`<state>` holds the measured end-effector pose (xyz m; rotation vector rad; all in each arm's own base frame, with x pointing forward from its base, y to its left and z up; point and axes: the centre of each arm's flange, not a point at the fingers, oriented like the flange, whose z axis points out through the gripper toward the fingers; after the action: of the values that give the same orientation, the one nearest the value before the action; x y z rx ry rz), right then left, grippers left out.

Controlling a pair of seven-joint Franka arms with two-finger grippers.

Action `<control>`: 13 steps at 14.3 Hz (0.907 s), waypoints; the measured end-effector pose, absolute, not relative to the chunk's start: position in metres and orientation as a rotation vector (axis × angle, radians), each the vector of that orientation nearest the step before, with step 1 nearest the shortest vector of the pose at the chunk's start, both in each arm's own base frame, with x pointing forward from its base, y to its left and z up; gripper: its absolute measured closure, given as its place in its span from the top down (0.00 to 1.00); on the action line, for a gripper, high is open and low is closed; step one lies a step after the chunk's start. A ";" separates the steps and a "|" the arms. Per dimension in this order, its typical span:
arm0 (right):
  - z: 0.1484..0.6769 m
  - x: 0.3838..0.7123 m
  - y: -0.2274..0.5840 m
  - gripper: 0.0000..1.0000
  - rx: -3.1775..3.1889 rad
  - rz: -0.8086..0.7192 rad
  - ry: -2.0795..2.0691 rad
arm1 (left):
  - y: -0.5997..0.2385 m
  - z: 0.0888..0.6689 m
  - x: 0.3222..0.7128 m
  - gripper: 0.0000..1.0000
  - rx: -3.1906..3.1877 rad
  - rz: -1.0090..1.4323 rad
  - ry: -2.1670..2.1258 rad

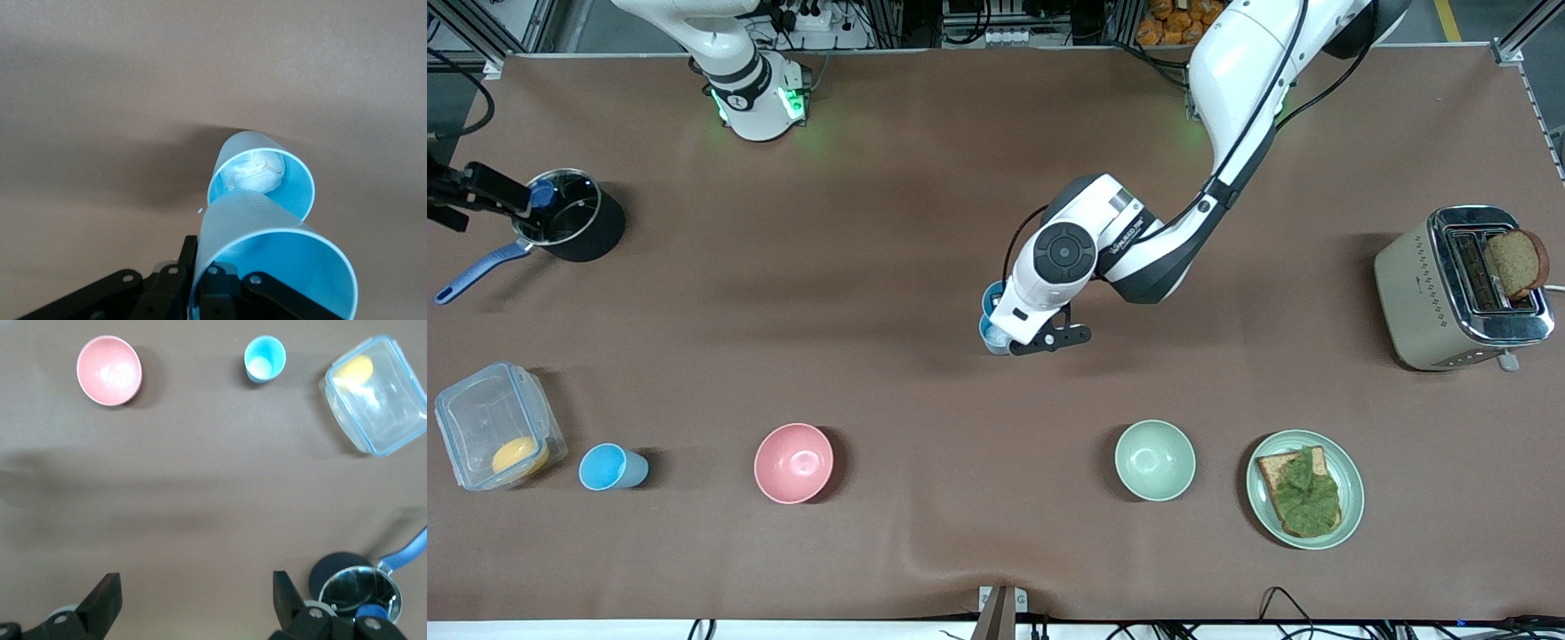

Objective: Stack blue cups with both arms

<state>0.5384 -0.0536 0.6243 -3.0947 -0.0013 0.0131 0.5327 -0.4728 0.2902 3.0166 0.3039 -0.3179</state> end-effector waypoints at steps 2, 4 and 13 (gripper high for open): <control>0.624 0.544 -0.049 1.00 -3.097 -0.011 -0.014 | -0.474 0.291 0.533 0.04 3.013 -0.312 0.307; 0.622 0.545 -0.050 1.00 -3.098 -0.009 -0.011 | -0.475 0.292 0.534 0.04 3.002 -0.295 0.309; 0.605 0.555 -0.053 1.00 -3.097 0.042 -0.002 | -0.478 0.289 0.538 0.04 2.972 -0.258 0.316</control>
<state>0.5550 -0.0530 0.6046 -3.0974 -0.0025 0.0425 0.5382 -0.4779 0.2888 2.9723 0.3161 -0.2581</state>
